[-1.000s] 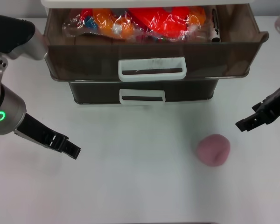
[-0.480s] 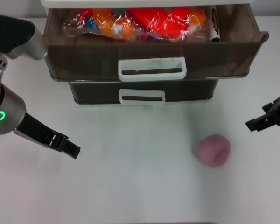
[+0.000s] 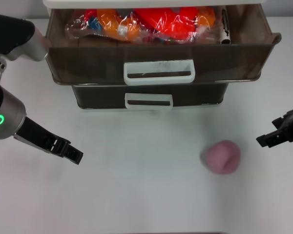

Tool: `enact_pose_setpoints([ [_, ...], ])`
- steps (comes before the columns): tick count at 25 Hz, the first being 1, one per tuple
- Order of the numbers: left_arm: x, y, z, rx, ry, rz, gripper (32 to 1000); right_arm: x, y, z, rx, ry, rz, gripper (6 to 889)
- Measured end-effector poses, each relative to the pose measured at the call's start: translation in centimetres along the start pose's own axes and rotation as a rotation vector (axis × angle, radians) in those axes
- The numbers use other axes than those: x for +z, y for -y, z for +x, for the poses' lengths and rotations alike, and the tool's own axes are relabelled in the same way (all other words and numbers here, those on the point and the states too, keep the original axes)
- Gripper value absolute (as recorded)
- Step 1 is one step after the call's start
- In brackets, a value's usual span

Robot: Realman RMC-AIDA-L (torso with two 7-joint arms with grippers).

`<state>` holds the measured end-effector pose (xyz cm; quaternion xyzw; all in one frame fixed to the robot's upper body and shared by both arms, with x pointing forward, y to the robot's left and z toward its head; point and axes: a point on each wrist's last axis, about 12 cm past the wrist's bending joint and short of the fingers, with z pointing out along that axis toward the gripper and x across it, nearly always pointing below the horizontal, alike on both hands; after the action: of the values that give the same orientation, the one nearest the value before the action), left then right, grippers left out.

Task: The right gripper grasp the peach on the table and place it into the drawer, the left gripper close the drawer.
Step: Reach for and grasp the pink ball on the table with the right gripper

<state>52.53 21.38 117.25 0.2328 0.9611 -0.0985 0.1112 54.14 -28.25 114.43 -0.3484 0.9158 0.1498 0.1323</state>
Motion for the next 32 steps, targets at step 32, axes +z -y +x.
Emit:
enact_pose_setpoints([
  [32, 0.5, -0.3, -0.15, -0.004, -0.012, -0.007, 800, 4.4, 1.5, 2.1, -0.122, 0.132, -0.096, 624],
])
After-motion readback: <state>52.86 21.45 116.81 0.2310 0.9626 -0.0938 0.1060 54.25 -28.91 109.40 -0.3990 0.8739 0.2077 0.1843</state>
